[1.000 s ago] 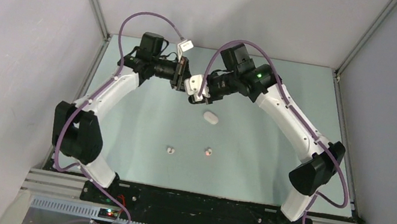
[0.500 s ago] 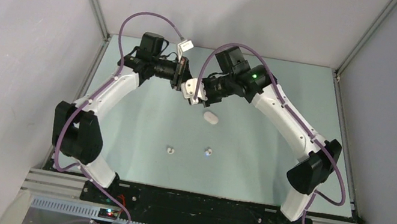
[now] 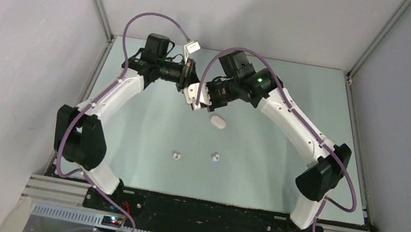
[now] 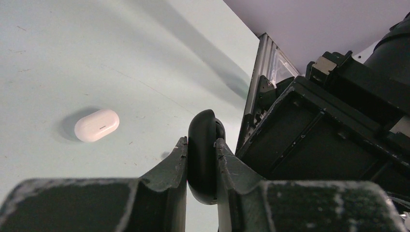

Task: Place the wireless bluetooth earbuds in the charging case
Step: Insert the left earbud into the left side groove of the charging case.

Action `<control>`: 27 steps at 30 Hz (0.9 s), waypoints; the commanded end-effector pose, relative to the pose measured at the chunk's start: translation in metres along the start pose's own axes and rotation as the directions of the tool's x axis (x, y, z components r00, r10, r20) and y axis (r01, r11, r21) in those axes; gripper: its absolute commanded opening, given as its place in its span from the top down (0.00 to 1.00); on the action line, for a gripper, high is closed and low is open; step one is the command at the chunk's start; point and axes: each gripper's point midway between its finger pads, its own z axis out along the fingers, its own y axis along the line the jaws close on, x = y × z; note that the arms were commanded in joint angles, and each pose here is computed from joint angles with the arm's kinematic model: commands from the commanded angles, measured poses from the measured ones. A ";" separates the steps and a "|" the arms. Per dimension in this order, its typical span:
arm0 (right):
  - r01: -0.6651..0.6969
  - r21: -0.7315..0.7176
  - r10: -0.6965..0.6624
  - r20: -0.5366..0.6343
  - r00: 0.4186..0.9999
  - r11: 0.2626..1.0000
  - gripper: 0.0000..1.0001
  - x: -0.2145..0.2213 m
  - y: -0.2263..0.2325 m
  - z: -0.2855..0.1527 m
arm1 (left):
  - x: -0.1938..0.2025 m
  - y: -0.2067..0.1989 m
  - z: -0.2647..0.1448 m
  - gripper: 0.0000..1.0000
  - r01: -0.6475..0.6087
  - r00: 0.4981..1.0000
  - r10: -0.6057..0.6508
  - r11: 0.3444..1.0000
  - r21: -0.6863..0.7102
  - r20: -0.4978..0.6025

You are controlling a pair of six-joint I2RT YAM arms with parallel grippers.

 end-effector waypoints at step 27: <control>-0.045 0.296 0.028 0.061 0.998 0.954 0.70 -0.028 -0.033 -0.057 | -0.014 -0.013 -0.003 1.00 -0.073 0.997 0.072 0.997 0.020 0.024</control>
